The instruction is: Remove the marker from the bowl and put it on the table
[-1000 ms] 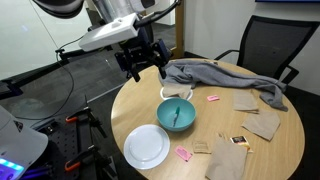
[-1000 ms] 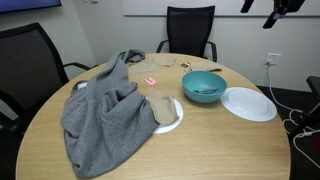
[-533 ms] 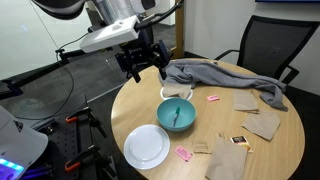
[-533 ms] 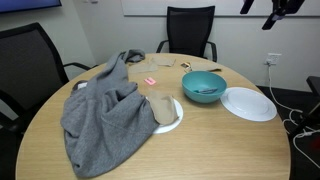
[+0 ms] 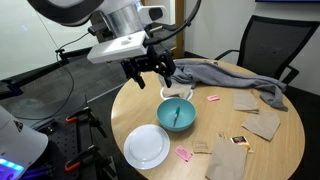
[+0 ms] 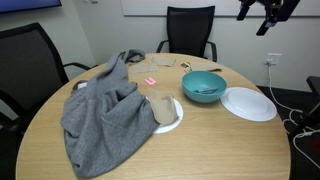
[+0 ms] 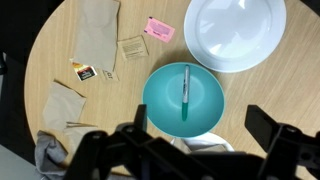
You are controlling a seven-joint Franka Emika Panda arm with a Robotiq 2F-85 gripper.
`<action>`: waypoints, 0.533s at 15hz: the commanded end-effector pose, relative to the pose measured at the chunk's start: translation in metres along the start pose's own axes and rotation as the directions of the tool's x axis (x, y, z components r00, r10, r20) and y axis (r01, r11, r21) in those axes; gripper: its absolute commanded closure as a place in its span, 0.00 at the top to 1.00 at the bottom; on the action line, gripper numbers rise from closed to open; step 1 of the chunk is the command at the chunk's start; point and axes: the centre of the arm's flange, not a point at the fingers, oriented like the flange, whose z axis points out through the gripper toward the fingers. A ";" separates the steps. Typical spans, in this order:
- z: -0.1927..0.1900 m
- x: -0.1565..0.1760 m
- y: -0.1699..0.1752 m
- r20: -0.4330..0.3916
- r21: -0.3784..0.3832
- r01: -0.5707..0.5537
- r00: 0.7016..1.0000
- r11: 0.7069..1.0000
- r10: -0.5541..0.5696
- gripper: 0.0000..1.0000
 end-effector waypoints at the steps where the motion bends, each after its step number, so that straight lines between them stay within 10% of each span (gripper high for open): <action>1: 0.024 -0.007 0.030 -0.042 0.028 0.017 0.999 0.999 -0.016 1.00; 8: 0.057 0.008 0.063 -0.097 0.088 0.063 0.994 0.994 -0.054 1.00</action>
